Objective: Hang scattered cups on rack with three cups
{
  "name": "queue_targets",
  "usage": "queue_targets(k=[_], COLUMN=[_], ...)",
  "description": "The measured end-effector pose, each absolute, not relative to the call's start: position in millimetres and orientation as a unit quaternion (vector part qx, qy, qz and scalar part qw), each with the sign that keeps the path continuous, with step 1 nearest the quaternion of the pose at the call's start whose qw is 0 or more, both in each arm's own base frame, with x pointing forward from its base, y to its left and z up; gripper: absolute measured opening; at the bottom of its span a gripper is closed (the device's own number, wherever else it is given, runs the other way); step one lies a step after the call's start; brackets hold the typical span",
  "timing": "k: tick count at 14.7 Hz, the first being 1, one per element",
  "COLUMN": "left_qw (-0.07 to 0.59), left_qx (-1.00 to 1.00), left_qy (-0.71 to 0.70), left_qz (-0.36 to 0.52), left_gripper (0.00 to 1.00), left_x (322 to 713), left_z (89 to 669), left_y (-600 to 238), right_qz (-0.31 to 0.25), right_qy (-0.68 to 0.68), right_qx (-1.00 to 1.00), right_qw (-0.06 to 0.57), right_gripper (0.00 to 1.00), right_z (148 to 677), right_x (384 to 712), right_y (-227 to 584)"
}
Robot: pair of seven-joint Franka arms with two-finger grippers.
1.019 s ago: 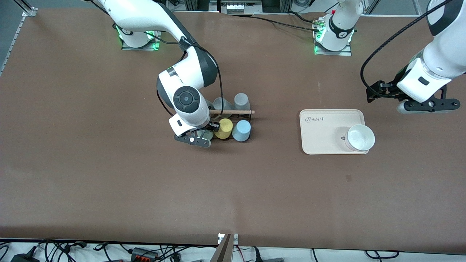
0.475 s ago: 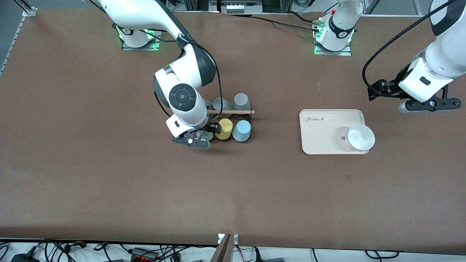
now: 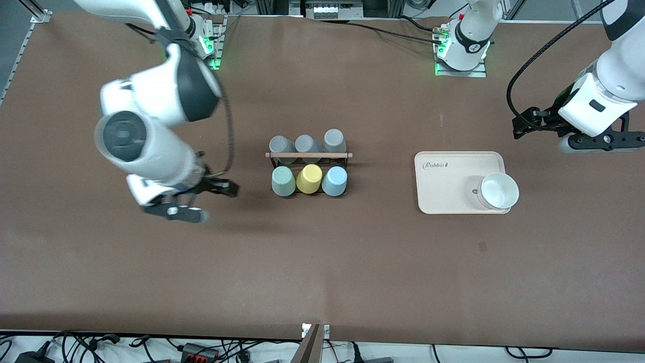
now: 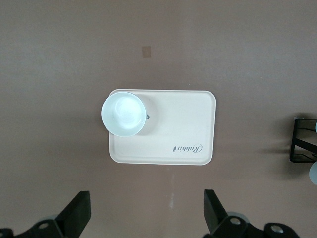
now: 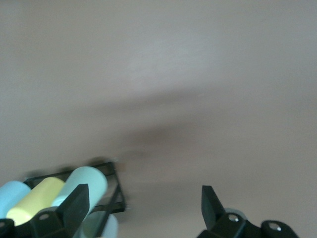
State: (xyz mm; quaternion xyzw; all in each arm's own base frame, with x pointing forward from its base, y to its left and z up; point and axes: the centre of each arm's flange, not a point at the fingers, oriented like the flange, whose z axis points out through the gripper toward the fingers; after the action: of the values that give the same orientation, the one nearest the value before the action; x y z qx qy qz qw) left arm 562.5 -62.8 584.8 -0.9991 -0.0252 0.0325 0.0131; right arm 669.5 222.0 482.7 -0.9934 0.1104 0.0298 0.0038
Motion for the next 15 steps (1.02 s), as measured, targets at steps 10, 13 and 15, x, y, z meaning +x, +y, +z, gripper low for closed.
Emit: queue_targets(k=[10,13,15], left_qw=[0.018,0.019,0.019], left_qx=[-0.999,-0.999,-0.999], left_qy=[-0.019,-0.021,-0.021], left_qz=[0.035,0.037,0.037], left_gripper=[1.00,1.00,1.00], left_x=[562.0,562.0,562.1], left_z=[582.2,581.9,582.0], left_y=[-72.2,-70.4,-70.0], right_qz=[0.045,0.038,0.024], right_qy=[0.052,0.050,0.049], right_qx=[-0.997,-0.998,-0.998], right_qw=[-0.027,-0.028,-0.026], right_gripper=[1.00,1.00,1.00], right_z=[581.2,600.6,604.3], right_x=[641.5,618.1,606.4], right_y=[32.2,20.0,20.0])
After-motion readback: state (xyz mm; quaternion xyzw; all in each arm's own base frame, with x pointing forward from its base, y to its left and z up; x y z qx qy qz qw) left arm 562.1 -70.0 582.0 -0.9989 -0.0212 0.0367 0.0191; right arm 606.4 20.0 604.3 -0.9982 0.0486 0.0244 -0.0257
